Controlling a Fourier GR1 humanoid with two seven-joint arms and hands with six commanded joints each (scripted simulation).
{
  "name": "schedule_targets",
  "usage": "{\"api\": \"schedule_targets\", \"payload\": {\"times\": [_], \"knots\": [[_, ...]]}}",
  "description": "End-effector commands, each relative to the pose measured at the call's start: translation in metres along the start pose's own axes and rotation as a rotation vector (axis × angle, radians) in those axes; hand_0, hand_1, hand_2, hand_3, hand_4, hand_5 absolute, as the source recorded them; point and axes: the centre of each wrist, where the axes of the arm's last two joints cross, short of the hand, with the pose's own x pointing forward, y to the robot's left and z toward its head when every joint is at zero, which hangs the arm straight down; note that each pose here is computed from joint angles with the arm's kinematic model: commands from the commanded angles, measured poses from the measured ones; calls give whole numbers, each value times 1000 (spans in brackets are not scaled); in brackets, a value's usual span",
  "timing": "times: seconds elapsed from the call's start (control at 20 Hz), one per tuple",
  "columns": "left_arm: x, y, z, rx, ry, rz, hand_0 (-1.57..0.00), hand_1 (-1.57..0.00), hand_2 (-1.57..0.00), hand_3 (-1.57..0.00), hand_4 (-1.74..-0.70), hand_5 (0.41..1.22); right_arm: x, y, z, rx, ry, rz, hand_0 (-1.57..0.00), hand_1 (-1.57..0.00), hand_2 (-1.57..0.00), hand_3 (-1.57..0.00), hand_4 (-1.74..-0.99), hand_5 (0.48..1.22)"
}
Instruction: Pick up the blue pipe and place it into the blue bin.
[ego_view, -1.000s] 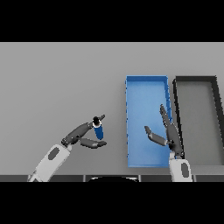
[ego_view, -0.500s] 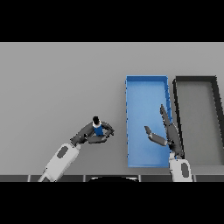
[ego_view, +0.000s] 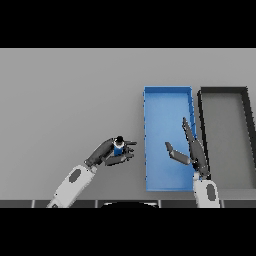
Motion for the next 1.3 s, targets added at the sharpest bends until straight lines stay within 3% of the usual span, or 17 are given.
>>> {"api": "schedule_targets", "payload": {"times": [0.0,0.2,0.45,0.75,1.0,1.1,1.25], "knots": [[5,-3,-3,-10,-18,-4,-1493,-1504,-1511,-1415,-1706,1194,0,1,2,0,-8,-4,1,1,1,1,-1248,627],[37,-5,-15,-59,-110,-11,-1539,-1543,-1546,-1441,-1720,1210,-2,0,3,-10,7,21,1,1,1,1,-1221,631],[59,-6,-24,-104,-90,-30,-1561,-1562,-1563,-1445,-1726,1217,-2,2,6,2,-16,21,1,1,1,1,-1208,640],[62,-11,-24,-129,-75,-29,-1568,-1569,-1569,-1443,-1729,1219,-8,3,13,-25,0,0,1,1,1,1,-1174,629],[59,-10,-22,-129,-57,-40,-1570,-1570,-1570,-1442,-1730,1220,-8,7,22,-56,10,-24,1,1,1,1,-1207,619],[63,-7,-22,-127,-71,-42,-1570,-1571,-1571,-1438,-1731,1220,-4,9,21,-47,-19,-50,1,1,1,1,-1191,619],[62,-8,-25,-129,-65,-35,-1571,-1571,-1571,-1440,-1731,1221,20,-5,15,57,-102,-157,1,1,1,1,-1199,593]]}}
